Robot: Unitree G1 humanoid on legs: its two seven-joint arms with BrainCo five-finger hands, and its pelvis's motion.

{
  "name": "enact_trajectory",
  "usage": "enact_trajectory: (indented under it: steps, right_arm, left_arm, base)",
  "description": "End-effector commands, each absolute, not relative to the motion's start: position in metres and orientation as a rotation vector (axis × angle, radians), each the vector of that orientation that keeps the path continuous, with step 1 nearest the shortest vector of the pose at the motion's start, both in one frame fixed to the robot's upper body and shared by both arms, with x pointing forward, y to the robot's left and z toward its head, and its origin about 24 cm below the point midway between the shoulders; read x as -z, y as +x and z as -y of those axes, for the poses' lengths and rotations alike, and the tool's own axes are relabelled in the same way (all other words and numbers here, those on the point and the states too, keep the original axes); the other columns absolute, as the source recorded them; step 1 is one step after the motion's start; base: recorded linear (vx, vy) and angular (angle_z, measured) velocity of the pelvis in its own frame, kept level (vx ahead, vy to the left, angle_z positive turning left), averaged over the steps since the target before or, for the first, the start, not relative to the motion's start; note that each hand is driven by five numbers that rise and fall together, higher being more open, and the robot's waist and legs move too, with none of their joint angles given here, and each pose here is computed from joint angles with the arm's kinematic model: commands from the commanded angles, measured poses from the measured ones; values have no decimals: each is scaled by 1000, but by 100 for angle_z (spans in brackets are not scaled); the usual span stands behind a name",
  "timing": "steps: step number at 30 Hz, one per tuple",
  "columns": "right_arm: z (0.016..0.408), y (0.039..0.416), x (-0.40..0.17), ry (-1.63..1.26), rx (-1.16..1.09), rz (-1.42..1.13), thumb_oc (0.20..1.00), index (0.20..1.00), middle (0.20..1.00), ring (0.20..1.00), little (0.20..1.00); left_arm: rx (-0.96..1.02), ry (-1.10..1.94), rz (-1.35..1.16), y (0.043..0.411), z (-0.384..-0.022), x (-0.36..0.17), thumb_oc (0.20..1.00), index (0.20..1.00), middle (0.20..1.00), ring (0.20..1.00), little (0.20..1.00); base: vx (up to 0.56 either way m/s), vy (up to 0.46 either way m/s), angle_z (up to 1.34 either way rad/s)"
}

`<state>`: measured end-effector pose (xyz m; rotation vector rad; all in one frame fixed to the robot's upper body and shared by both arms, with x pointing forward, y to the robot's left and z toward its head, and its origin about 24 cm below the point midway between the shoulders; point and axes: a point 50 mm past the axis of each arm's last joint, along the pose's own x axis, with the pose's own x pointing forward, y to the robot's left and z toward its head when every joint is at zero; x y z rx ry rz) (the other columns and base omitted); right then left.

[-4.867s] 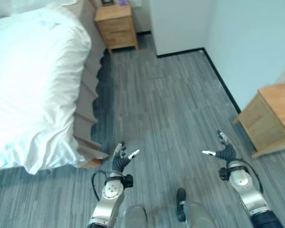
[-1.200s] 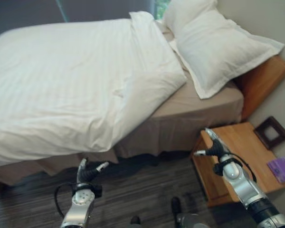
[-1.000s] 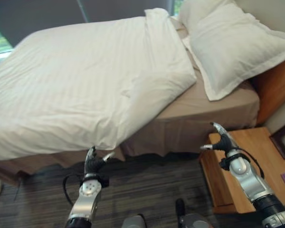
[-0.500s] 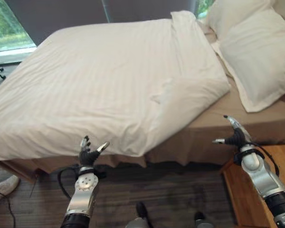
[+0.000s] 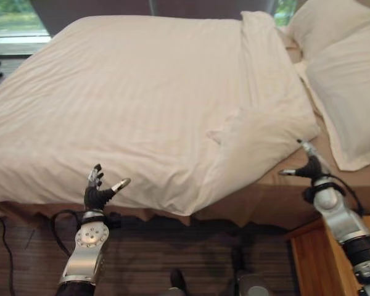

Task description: Making the bed.

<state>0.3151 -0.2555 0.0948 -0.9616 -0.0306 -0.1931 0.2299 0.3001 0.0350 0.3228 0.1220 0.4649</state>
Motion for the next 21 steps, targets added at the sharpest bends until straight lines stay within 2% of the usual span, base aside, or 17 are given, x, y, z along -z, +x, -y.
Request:
enact_trajectory:
  steps: [1,9,14,21]
  right_arm:
    - [219,347,-152,-979,208,294,1000,1000,1000,1000,1000]
    - [200,374,-209,-1081,196,423,1000,1000,1000,1000,1000]
    - [194,392,-251,-1102,236,470,1000,1000,1000,1000,1000]
    - [202,394,-299,-1220,316,542,1000,1000,1000,1000,1000]
  left_arm:
    - [-480,344,77,256,-305,-78,1000,1000,1000,1000,1000]
    - [-422,243,87,263,-286,-71,1000,1000,1000,1000,1000]
    - [-432,229,92,257,-296,-71,1000,1000,1000,1000,1000]
    - [-484,262,97,245,-317,-73,1000,1000,1000,1000,1000]
  base:
    - [98,-145,-11]
    - [65,-100,18]
    - [14,-59,28]
    - [-7,-39,11]
